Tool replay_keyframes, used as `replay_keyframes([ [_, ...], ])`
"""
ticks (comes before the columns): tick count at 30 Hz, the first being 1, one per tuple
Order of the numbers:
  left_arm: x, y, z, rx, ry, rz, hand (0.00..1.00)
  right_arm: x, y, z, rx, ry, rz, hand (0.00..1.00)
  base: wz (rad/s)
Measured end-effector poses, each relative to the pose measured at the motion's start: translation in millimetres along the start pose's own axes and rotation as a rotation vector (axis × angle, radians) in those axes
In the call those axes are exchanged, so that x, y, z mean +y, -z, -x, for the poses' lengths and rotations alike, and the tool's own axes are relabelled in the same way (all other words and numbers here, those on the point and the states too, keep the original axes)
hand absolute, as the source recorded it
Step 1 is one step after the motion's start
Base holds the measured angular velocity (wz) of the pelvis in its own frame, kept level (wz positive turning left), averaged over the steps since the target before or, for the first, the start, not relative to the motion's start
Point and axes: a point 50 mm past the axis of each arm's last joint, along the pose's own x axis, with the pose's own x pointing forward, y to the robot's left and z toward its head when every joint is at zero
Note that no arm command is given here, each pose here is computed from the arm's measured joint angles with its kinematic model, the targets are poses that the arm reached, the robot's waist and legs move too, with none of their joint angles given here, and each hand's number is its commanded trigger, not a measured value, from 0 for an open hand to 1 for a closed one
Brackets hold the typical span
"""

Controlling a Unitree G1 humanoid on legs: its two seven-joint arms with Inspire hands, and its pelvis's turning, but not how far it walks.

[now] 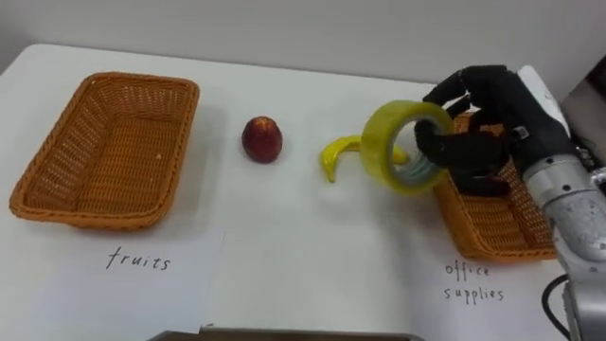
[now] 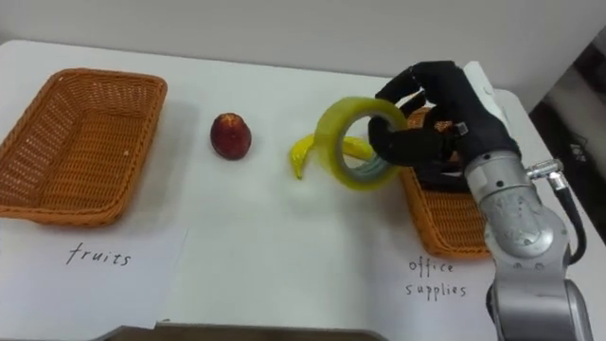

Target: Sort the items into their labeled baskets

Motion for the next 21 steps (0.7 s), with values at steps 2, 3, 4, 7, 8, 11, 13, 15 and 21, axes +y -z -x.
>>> replay_keyframes([
  [2, -0.5, 3, 0.6, 0.009, 0.002, 0.000, 0.00, -5, 6, 0, 0.019, 0.044, -0.041, 1.00, 0.00],
  [3, 0.0, 5, 0.8, 0.014, 0.000, 0.003, 0.00, -8, 11, 0, 0.034, 0.077, -0.063, 1.00, 0.00],
  [4, 0.8, 6, 0.8, 0.019, -0.003, 0.007, 0.00, -12, 15, 1, 0.050, 0.109, -0.073, 1.00, 0.00],
  [7, 3.9, 13, 0.9, 0.042, -0.016, 0.019, 0.00, -21, 23, 3, 0.082, 0.195, -0.098, 1.00, 0.00],
  [8, 4.4, 14, 1.0, 0.048, -0.017, 0.022, 0.00, -22, 24, 3, 0.085, 0.212, -0.098, 1.00, 0.00],
  [11, 5.7, 19, 1.4, 0.074, -0.024, 0.022, 0.00, -29, 33, 5, 0.124, 0.294, -0.098, 1.00, 0.00],
  [13, 5.7, 20, 1.6, 0.084, -0.024, 0.019, 0.00, -31, 39, 6, 0.151, 0.340, -0.102, 1.00, 0.00],
  [15, 6.2, 20, 1.5, 0.087, -0.025, 0.014, 0.00, -31, 42, 7, 0.167, 0.365, -0.099, 1.00, 0.00],
  [21, 8.3, 12, 1.2, 0.058, -0.034, -0.008, 0.00, -38, 55, 19, 0.225, 0.436, -0.077, 1.00, 0.00],
])
